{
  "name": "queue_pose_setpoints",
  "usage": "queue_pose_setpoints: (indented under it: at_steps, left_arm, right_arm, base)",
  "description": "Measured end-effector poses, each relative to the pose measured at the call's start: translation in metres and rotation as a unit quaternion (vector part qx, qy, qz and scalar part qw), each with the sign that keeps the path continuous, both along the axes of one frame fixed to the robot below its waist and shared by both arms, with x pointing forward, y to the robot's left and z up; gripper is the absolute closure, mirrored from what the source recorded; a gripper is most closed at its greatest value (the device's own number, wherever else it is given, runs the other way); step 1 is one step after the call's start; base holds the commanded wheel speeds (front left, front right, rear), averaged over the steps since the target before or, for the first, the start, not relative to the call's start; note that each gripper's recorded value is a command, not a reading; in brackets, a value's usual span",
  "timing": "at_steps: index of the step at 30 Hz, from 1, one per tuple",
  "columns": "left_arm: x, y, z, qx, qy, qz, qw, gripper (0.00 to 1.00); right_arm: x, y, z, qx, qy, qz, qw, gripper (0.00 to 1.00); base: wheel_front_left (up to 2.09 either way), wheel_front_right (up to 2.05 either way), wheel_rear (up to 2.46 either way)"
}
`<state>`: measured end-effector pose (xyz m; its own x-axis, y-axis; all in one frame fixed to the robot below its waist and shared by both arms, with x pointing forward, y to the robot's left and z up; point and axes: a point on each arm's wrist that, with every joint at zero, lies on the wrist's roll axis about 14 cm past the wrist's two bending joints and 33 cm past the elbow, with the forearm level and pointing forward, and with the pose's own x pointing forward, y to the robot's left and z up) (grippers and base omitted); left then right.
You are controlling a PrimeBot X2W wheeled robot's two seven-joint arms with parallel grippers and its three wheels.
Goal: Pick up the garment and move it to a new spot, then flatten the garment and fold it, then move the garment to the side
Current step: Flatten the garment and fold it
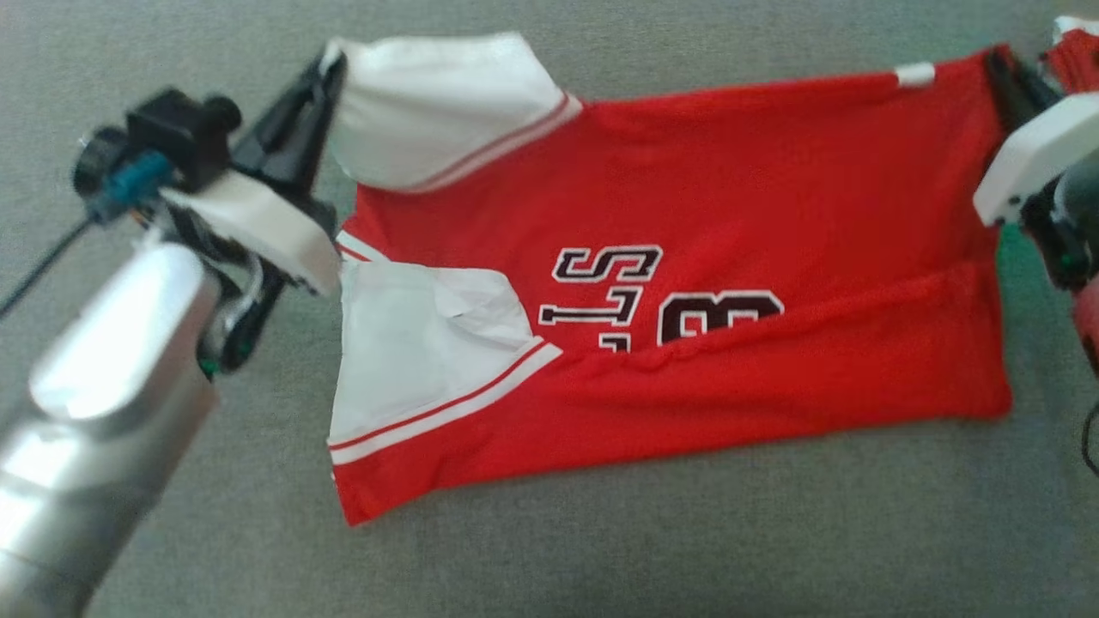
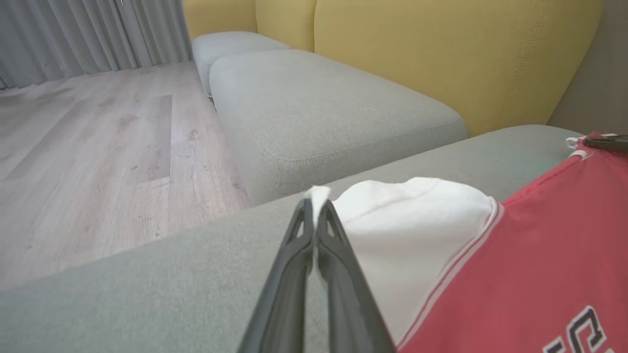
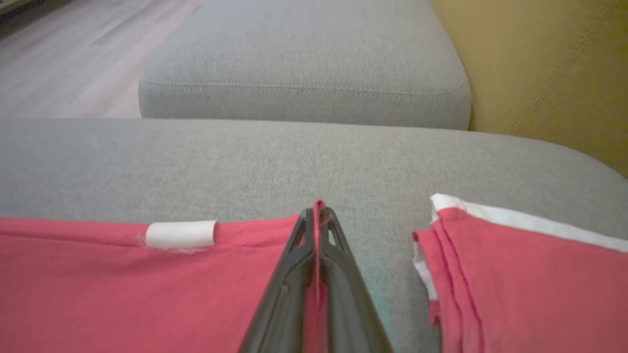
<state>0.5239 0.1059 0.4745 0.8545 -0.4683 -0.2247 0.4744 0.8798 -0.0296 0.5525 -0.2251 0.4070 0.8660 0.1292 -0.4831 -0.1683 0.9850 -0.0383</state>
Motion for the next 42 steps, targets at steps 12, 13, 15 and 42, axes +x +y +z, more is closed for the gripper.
queue_pose_setpoints:
  at_steps: [12, 13, 15, 42]
  left_arm:
    - [0.080, 0.014, 0.049, 0.026, -0.090, 0.027, 0.995, 1.00]
    - [0.086, 0.015, 0.054, 0.024, -0.098, 0.032, 0.994, 1.00]
    - [0.091, 0.016, 0.059, 0.019, -0.107, 0.037, 0.993, 1.00]
    - [-0.046, 0.014, -0.007, 0.010, 0.079, -0.044, 0.996, 1.00]
  right_arm:
    - [0.052, 0.004, 0.061, 0.042, -0.099, -0.010, 0.994, 1.00]
    - [0.056, 0.005, 0.067, 0.042, -0.108, -0.009, 0.993, 1.00]
    - [0.061, 0.005, 0.072, 0.042, -0.117, -0.009, 0.992, 1.00]
    - [-0.026, 0.007, 0.012, 0.011, 0.049, 0.040, 0.998, 1.00]
  base:
    - [0.00, 0.00, 0.00]
    - [0.00, 0.00, 0.00]
    - [0.00, 0.00, 0.00]
    - [0.00, 0.00, 0.00]
